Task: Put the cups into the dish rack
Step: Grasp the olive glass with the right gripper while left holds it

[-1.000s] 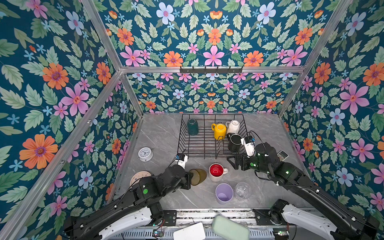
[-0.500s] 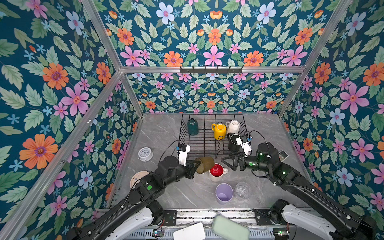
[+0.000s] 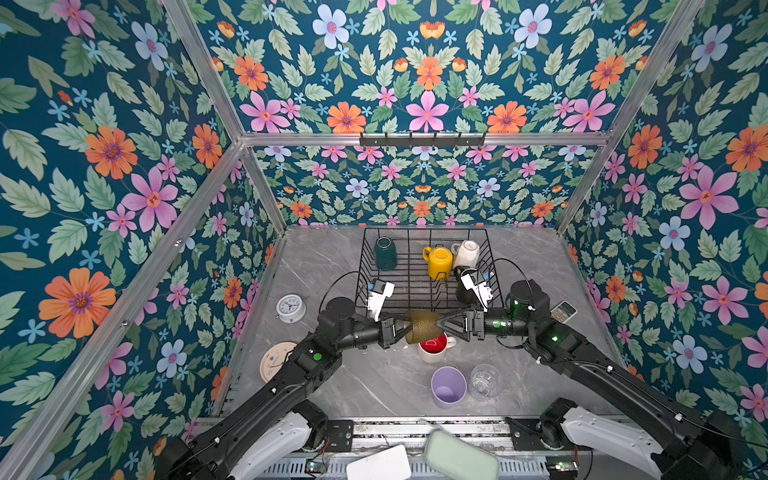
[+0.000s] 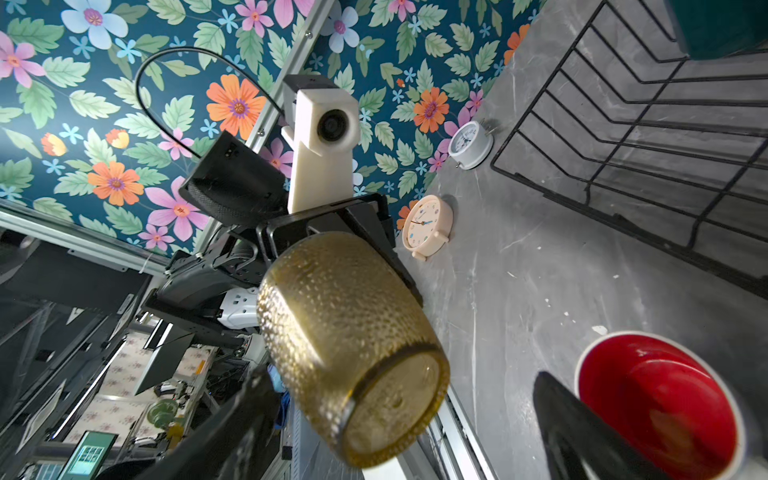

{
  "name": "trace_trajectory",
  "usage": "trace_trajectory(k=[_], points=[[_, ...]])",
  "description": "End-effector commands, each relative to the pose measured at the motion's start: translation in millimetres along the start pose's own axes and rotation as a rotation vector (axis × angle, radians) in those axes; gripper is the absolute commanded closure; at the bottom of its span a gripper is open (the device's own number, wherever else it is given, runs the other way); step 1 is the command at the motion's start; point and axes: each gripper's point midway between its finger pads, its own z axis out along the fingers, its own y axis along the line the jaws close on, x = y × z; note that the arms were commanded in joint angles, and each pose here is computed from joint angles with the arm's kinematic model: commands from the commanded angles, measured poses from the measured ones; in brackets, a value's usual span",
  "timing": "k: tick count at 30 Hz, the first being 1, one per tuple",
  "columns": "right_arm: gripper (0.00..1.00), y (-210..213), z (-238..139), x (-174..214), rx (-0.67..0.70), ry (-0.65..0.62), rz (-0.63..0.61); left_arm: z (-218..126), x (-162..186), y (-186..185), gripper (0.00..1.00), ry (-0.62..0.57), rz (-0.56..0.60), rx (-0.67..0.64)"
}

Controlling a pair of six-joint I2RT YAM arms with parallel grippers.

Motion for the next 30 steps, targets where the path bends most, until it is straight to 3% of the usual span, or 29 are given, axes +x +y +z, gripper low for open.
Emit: trace_trajectory(k=[1, 19, 30], points=[[0.05, 19, 1, -6, -0.089, 0.001, -0.029, 1, -7, -17, 1.0, -0.013, 0.039, 0.086], [0.09, 33, 28, 4, -0.185, 0.073, 0.001, 6, -11, -24, 1.0, -0.007, 0.033, 0.165], [0.23, 30, 34, 7, -0.186, 0.098, 0.019, 9, -11, -24, 1.0, 0.004, 0.029, 0.182]])
